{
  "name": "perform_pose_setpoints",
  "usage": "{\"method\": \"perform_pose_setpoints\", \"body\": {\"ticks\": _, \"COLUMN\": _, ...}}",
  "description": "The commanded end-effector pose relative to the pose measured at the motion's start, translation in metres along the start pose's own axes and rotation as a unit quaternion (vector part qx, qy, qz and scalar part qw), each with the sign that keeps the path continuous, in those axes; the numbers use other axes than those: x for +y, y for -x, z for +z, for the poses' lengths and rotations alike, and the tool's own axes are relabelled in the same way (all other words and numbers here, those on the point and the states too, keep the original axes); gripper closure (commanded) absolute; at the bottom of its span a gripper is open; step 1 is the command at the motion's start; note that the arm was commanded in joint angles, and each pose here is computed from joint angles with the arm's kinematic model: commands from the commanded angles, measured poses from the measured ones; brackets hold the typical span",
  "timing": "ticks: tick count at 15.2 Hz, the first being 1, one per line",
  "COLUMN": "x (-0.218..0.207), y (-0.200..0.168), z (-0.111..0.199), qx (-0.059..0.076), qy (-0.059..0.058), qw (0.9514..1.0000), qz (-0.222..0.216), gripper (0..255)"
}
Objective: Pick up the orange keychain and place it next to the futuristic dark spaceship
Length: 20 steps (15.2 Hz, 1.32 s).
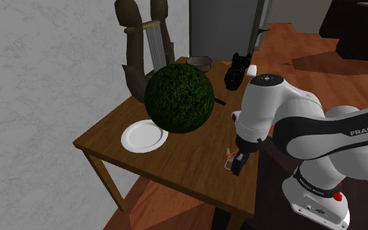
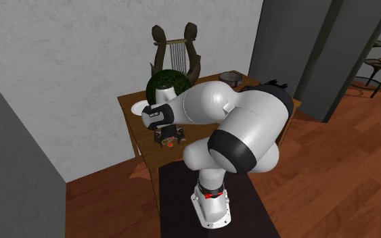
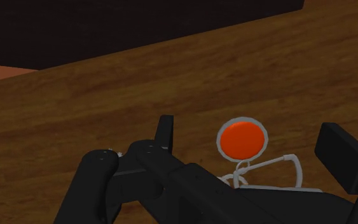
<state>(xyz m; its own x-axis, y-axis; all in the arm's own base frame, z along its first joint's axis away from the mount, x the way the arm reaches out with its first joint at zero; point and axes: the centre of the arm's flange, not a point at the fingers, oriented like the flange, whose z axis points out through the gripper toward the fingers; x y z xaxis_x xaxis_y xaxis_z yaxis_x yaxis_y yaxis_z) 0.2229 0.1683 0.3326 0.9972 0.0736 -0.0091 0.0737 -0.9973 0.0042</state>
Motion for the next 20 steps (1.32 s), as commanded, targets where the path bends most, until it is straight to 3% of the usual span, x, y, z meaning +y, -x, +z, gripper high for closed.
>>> {"method": "perform_pose_setpoints", "body": {"ticks": 1, "x": 0.0, "y": 0.0, "z": 0.0, "qx": 0.0, "qy": 0.0, "qw": 1.0, "qz": 0.0, "gripper": 255}}
{"method": "perform_pose_setpoints", "body": {"ticks": 10, "x": 0.0, "y": 0.0, "z": 0.0, "qx": 0.0, "qy": 0.0, "qw": 1.0, "qz": 0.0, "gripper": 255}}
{"method": "perform_pose_setpoints", "body": {"ticks": 20, "x": 0.0, "y": 0.001, "z": -0.053, "qx": 0.0, "qy": 0.0, "qw": 1.0, "qz": 0.0, "gripper": 255}}
